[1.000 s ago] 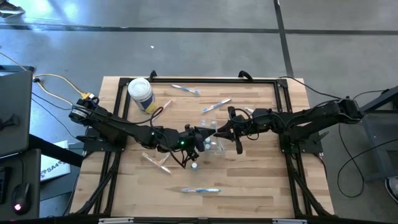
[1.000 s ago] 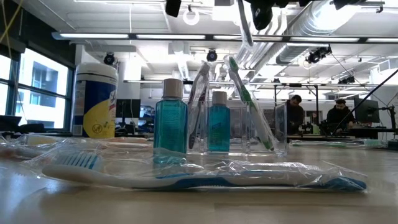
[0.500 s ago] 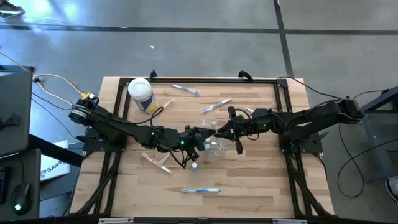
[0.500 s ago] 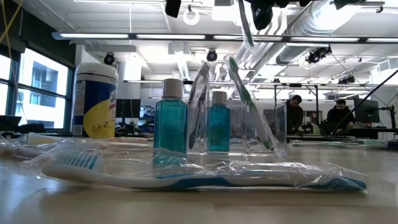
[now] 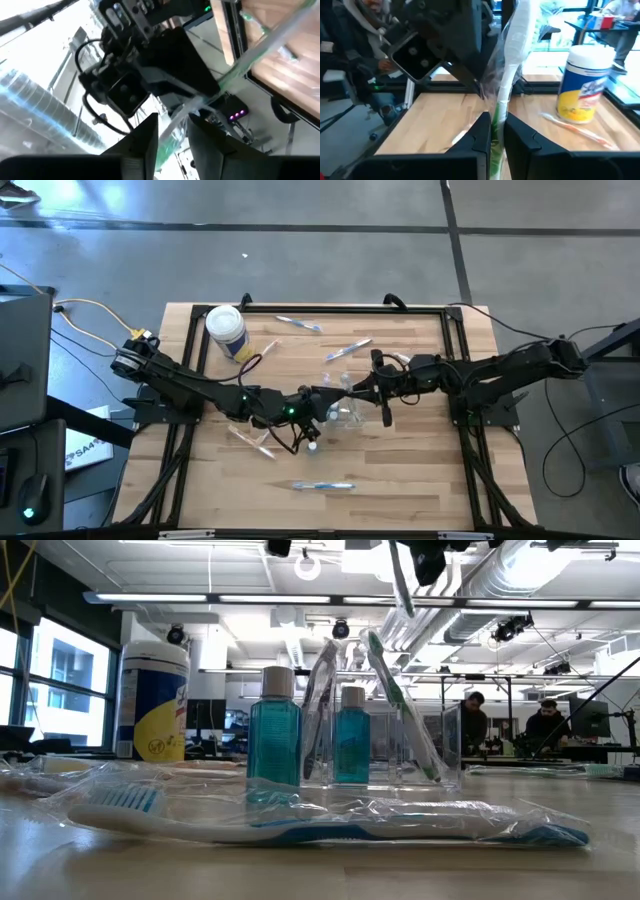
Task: Pick & Place toothbrushing station
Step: Put the bottom green toothbrush into the transparent organizer
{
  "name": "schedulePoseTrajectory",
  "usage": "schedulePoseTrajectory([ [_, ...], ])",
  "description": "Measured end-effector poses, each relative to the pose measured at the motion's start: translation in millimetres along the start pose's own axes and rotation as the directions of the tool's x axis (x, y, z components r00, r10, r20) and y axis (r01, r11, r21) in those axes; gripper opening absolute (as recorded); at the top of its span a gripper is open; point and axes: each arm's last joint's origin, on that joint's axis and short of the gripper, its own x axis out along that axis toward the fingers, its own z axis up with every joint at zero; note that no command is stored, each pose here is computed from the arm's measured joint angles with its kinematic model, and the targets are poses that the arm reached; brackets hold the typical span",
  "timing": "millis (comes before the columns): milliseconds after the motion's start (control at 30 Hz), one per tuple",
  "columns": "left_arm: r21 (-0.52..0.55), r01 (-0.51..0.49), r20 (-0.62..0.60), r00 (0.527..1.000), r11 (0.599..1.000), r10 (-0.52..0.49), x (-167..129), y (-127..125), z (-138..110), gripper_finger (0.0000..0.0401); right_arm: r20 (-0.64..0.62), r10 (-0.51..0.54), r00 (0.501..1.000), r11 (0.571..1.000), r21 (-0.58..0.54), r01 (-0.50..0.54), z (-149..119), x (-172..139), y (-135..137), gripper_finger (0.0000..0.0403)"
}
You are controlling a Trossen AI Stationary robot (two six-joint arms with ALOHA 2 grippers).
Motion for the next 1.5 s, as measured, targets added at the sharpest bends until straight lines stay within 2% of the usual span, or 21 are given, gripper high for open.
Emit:
schedulePoseTrajectory([
  [100,-0.047,0.007,-0.058,0.998,0.999,-0.01,-2,2,0,0.0102,0.009,-0.008,1.0,1.0,0.001,0.008,5,-8,0,0.0024],
  [233,-0.248,-0.007,-0.183,0.982,0.969,-0.04,-3,4,-5,0.0102,0.005,-0.057,0.998,0.998,-0.001,0.057,10,-22,2,0.0024],
  [433,-0.521,-0.089,-0.396,0.906,0.849,-0.149,-9,6,-18,0.0102,-0.042,-0.179,0.983,0.984,-0.028,0.178,11,-41,8,0.0024],
  [500,-0.589,-0.143,-0.461,0.868,0.795,-0.186,-12,8,-23,0.0102,-0.05,-0.206,0.977,0.978,-0.038,0.204,12,-49,11,0.0024],
  [567,-0.624,-0.168,-0.492,0.843,0.763,-0.217,-17,8,-29,0.0102,-0.054,-0.216,0.975,0.976,-0.045,0.214,13,-56,13,0.0024],
  [667,-0.658,-0.139,-0.462,0.851,0.74,-0.251,-26,6,-36,0.0102,-0.051,-0.224,0.973,0.974,-0.046,0.222,13,-64,17,0.0024],
  [733,-0.709,-0.108,-0.399,0.877,0.697,-0.269,-34,4,-44,0.0102,-0.048,-0.231,0.972,0.972,-0.048,0.229,8,-71,18,0.0024],
  [800,-0.777,-0.071,-0.324,0.897,0.626,-0.3,-41,0,-56,0.0102,-0.034,-0.244,0.969,0.97,-0.034,0.242,3,-81,17,0.0024],
  [867,-0.848,-0.025,-0.239,0.91,0.53,-0.338,-49,-5,-71,0.0102,-0.009,-0.251,0.968,0.968,-0.005,0.251,-2,-90,15,0.0024],
  [967,-0.935,0.024,-0.123,0.915,0.355,-0.384,-55,-12,-95,0.0102,0.057,-0.237,0.97,0.971,0.027,0.236,-13,-104,12,0.0024],
  [1067,-0.978,0.119,0.037,0.908,0.172,-0.418,-57,-21,-113,0.0102,0.163,-0.207,0.965,0.978,0.047,0.202,-21,-113,11,0.0024],
  [1133,-0.976,0.202,0.151,0.888,0.075,-0.435,-57,-28,-121,0.0102,0.213,-0.164,0.963,0.986,0.031,0.161,-29,-114,11,0.0024],
  [1233,-0.951,0.309,0.282,0.852,-0.011,-0.441,-54,-38,-129,0.0102,0.271,-0.073,0.96,0.996,-0.029,0.084,-40,-111,13,0.0024],
  [1333,-0.928,0.366,0.357,0.819,-0.07,-0.449,-52,-49,-134,0.0102,0.283,-0.025,0.959,0.994,-0.093,0.053,-50,-101,15,0.0024],
  [1500,-0.908,0.393,0.415,0.788,-0.146,-0.455,-50,-65,-139,0.0102,0.24,-0.093,0.966,0.991,-0.072,0.113,-62,-79,12,0.0024],
])
